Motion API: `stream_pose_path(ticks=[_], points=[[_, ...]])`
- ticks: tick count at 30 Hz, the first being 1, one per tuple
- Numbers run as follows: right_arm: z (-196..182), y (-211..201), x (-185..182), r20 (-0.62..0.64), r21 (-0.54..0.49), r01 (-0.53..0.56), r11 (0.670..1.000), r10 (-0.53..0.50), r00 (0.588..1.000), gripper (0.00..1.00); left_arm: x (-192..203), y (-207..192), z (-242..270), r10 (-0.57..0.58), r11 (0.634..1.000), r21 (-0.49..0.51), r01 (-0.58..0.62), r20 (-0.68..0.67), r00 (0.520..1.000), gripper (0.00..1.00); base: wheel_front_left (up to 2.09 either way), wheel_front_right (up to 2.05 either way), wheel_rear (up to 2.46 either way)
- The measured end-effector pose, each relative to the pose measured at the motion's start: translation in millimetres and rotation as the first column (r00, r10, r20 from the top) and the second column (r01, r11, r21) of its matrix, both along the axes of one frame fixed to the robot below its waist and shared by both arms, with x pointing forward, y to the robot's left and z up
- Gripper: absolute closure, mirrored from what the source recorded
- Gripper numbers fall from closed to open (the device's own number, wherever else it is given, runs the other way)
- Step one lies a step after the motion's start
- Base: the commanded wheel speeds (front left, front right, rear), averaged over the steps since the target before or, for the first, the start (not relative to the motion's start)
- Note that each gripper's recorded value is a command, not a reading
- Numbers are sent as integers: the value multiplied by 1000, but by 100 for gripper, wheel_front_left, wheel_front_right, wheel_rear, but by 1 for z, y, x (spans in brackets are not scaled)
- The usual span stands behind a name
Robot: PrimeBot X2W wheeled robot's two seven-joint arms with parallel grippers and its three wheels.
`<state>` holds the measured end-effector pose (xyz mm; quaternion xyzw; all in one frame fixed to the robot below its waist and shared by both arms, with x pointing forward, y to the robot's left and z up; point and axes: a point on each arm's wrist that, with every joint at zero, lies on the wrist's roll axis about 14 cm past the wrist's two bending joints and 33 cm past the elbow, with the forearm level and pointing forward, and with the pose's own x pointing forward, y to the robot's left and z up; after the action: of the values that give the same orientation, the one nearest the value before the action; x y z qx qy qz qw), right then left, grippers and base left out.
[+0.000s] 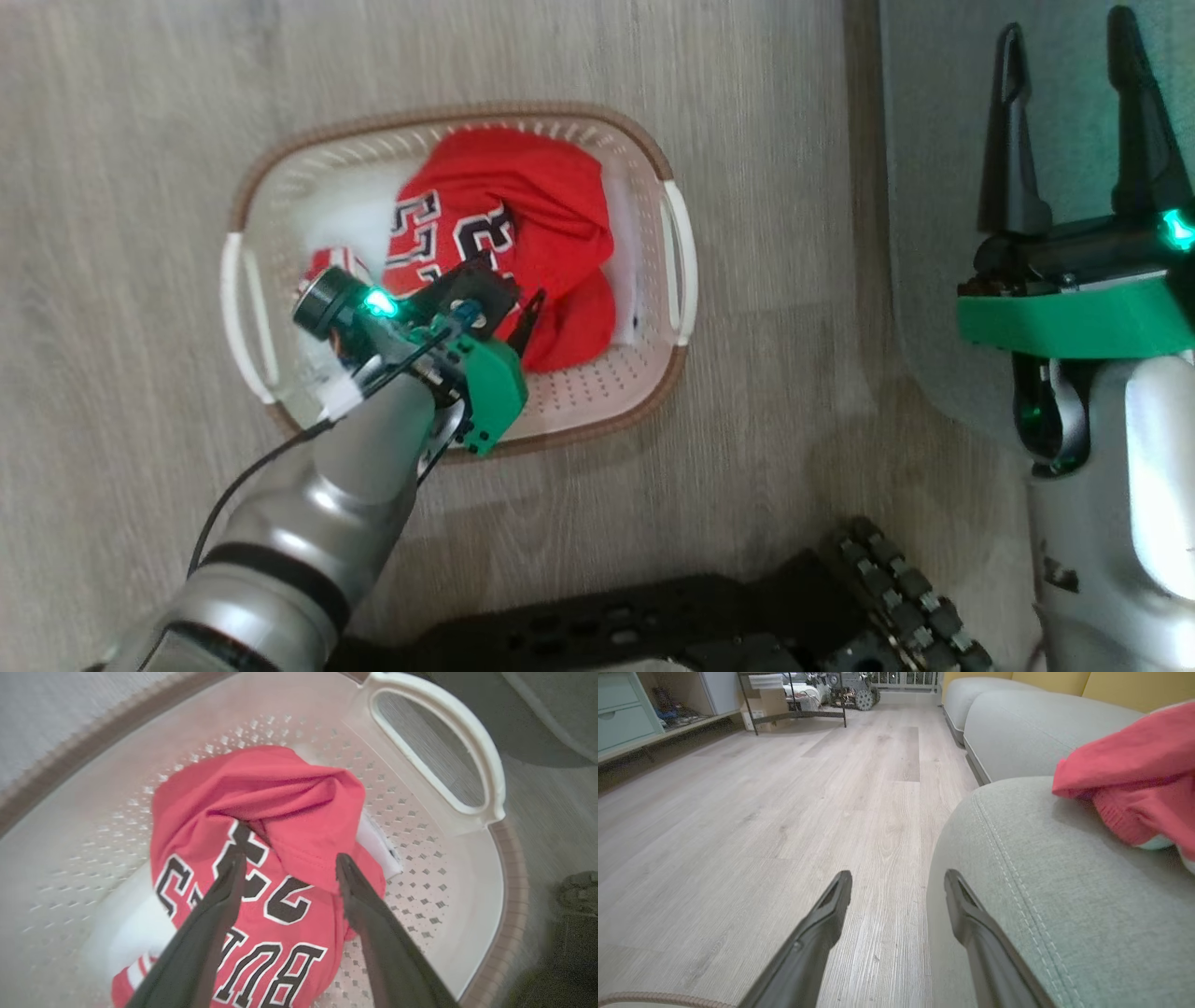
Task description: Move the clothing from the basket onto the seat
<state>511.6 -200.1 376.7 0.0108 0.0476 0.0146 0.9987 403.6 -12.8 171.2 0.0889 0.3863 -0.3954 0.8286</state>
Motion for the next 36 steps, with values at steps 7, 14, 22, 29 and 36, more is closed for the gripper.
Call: stream_pose_path(ticks=[7, 14, 22, 29, 36], points=[[-18, -2, 12, -9, -15, -9, 1000, 9, 1000, 0, -13, -22, -31, -111, 994, -7, 111, -67, 992, 0, 0, 0, 0], [-21, -6, 14, -9, -33, -10, 999, 9, 1000, 0, -7, -24, -52, -133, 990, 34, 136, -79, 988, 0, 0, 0, 0], [-14, -10, 12, 0, -36, 2, 999, -2, 1000, 0, -7, -18, -55, -97, 994, 50, 102, -94, 991, 100, 0, 0, 0], [0, -8, 11, 15, -36, -3, 999, 3, 1000, 0, 13, -23, -26, -36, 999, -7, 36, -19, 999, 100, 0, 0, 0], [39, 4, 0, 62, -26, -27, 999, 29, 998, 0, 20, -28, 41, 50, 994, -97, -42, 79, 996, 100, 0, 0, 0]])
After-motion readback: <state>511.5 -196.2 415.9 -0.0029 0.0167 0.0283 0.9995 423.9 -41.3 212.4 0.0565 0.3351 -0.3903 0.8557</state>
